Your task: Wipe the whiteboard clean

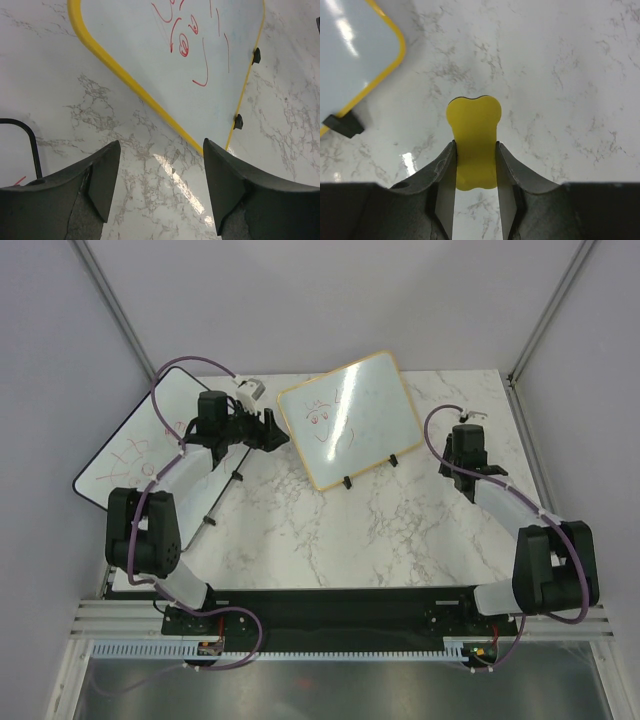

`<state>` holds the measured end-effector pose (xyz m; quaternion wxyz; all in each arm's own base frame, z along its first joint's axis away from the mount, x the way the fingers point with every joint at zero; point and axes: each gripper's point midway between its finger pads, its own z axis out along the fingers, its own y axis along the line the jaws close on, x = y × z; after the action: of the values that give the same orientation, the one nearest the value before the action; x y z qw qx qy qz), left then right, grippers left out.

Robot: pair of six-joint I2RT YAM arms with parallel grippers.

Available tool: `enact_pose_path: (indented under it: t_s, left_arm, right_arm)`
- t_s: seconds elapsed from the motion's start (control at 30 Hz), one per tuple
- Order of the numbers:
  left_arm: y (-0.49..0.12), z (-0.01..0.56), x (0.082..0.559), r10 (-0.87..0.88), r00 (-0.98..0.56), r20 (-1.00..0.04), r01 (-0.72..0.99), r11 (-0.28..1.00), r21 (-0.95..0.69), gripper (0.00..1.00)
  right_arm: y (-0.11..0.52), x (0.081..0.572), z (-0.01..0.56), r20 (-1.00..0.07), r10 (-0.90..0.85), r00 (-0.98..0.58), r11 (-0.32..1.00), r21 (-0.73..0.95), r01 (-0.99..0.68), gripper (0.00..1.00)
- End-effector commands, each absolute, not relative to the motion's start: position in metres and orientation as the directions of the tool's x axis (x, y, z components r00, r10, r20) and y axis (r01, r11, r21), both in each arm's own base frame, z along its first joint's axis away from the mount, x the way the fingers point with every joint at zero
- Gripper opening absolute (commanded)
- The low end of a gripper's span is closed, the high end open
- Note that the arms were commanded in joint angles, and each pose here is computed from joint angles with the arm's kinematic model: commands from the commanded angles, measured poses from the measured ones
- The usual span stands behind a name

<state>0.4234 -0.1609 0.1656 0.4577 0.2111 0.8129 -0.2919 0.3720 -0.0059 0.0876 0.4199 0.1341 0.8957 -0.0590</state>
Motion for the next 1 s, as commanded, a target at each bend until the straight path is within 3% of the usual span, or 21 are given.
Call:
enact_pose_path:
  t_s: [0.0, 0.17, 0.33, 0.57, 0.83, 0.87, 0.9, 0.97]
  left_arm:
    - [-0.161, 0.161, 0.436, 0.018, -0.499, -0.866, 0.613, 0.714, -0.339, 0.73]
    - [-0.176, 0.162, 0.440, -0.003, -0.474, -0.881, 0.680, 0.634, -0.368, 0.81]
    - [-0.191, 0.154, 0.449, -0.024, -0.494, -0.869, 0.709, 0.567, -0.418, 0.82]
    - [-0.199, 0.147, 0.459, -0.026, -0.513, -0.858, 0.719, 0.532, -0.447, 0.71]
    - [-0.204, 0.146, 0.464, -0.022, -0.512, -0.858, 0.724, 0.527, -0.446, 0.71]
    - [-0.207, 0.149, 0.459, 0.002, -0.483, -0.876, 0.764, 0.489, -0.420, 0.66]
    - [-0.205, 0.143, 0.455, 0.009, -0.514, -0.857, 0.748, 0.494, -0.444, 0.25]
    - [-0.205, 0.143, 0.456, 0.024, -0.499, -0.866, 0.757, 0.499, -0.422, 0.17]
  right_arm:
    - [0.018, 0.391, 0.129, -0.853, 0.123, -0.507, 0.983, 0.033, 0.183, 0.00]
    - [0.054, 0.403, 0.160, -0.898, 0.075, -0.434, 0.997, 0.068, 0.032, 0.00]
    - [0.093, 0.414, 0.190, -0.937, 0.044, -0.346, 0.984, 0.100, -0.146, 0.00]
    - [0.141, 0.439, 0.194, -0.949, -0.064, -0.309, 0.960, 0.026, -0.278, 0.00]
    - [0.192, 0.480, 0.211, -0.960, -0.140, -0.244, 0.929, -0.042, -0.368, 0.00]
    - [0.197, 0.487, 0.200, -0.952, -0.168, -0.258, 0.923, -0.060, -0.380, 0.00]
    - [0.203, 0.495, 0.211, -0.957, -0.169, -0.234, 0.922, -0.069, -0.381, 0.00]
    - [0.221, 0.504, 0.196, -0.947, -0.215, -0.239, 0.907, -0.103, -0.408, 0.00]
